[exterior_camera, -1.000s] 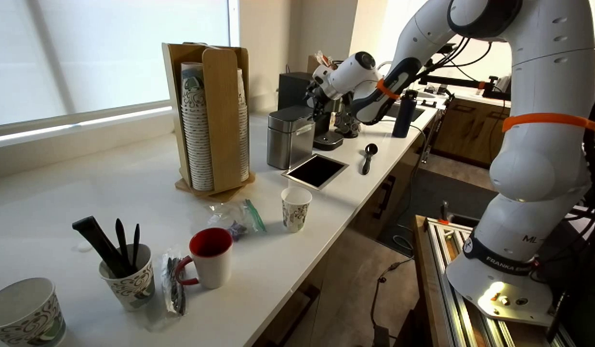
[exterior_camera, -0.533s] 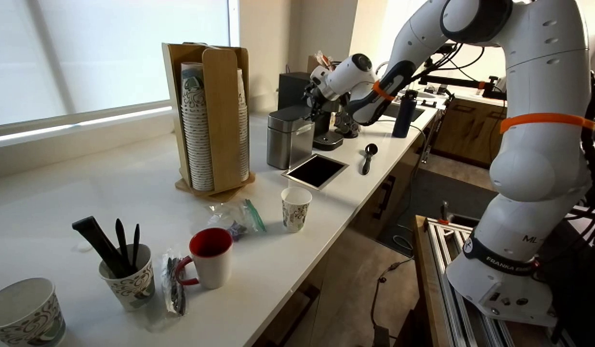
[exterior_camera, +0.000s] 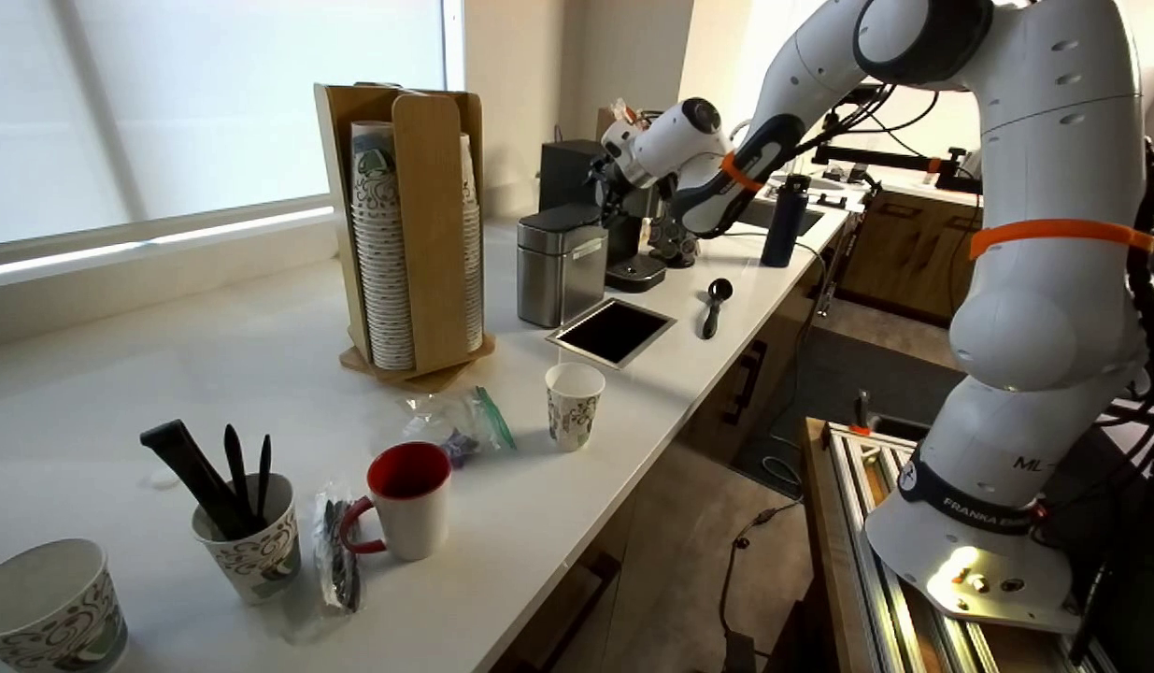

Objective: Open the lid of the bin

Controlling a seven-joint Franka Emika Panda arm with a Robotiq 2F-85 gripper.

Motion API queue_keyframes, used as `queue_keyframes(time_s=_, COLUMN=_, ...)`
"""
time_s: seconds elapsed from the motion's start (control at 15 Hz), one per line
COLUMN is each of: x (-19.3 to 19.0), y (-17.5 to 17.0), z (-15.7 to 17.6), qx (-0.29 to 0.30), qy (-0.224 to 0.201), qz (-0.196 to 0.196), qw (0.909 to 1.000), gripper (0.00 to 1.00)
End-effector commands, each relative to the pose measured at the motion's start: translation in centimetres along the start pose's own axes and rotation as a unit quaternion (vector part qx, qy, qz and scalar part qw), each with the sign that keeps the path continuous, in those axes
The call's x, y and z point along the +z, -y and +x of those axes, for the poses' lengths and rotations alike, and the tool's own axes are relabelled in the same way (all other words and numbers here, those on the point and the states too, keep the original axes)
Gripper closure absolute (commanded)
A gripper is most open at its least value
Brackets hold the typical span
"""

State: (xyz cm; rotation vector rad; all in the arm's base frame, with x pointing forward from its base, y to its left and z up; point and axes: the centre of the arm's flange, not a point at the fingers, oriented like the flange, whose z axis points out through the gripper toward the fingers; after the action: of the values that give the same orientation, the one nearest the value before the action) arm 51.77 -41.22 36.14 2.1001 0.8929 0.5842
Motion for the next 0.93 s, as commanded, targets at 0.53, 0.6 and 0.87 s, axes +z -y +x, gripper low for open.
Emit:
queue_keyframes(time_s=0.53, x=0.7, y=-5.5, z=0.9, qx=0.006, qy=-0.009, qz=-0.047, qw=0.9988, gripper=0.00)
queue_keyframes(time_s=0.6, x=1.1, y=-6.1, z=1.3, qx=0.007, qy=-0.010, qz=-0.050, qw=0.9987, gripper=0.00)
queue_keyframes(time_s=0.87, x=2.8, y=-8.6, z=2.6, qx=0.018, qy=-0.007, qz=-0.057, qw=0.9982, gripper=0.00)
